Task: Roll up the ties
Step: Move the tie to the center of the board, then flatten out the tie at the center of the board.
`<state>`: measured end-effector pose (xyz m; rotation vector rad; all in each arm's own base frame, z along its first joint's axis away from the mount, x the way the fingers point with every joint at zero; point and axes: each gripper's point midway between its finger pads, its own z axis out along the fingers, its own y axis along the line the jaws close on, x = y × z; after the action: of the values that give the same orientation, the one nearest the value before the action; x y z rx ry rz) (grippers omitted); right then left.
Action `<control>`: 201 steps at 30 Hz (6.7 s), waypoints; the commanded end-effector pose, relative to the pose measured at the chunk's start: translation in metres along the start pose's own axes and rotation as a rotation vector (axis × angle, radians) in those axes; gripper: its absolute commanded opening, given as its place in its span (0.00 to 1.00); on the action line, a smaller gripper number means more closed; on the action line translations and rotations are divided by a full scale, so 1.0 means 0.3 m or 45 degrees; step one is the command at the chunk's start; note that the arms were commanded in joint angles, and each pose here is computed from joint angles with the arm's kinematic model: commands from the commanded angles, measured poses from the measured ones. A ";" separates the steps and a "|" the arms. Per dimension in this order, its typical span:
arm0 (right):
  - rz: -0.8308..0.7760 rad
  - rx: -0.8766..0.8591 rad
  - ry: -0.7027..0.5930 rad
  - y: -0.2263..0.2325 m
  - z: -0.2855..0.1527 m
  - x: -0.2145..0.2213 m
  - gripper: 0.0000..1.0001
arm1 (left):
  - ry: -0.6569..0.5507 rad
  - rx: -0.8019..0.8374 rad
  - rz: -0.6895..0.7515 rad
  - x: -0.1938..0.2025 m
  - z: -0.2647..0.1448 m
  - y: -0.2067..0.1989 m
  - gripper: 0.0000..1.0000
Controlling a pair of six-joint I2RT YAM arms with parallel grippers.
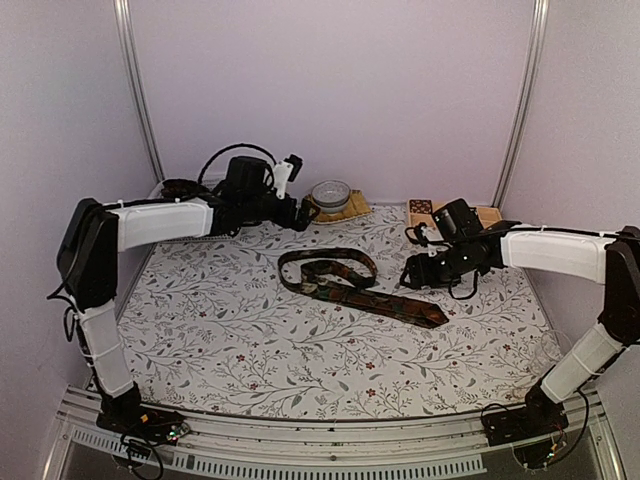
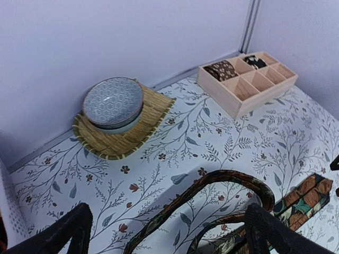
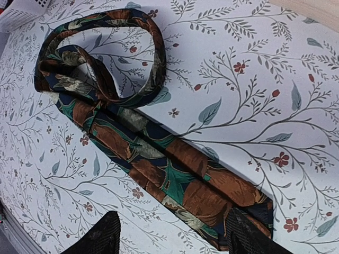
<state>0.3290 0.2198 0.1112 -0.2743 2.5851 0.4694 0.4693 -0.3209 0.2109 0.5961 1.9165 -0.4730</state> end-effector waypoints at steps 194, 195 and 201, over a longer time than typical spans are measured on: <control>0.011 0.162 0.171 -0.151 0.250 0.083 0.68 | 1.294 -0.142 0.708 0.527 -0.176 0.204 0.10; 0.003 0.156 0.172 -0.146 0.248 0.078 0.68 | 1.298 -0.170 0.713 0.524 -0.169 0.222 0.18; -0.026 0.141 0.144 -0.127 0.210 0.046 0.70 | 1.269 -0.160 0.734 0.549 -0.212 0.222 0.90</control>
<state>0.3540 0.2094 0.0290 -0.2661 2.7169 0.3480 0.4119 -0.2080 0.0791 1.4088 2.5255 0.4167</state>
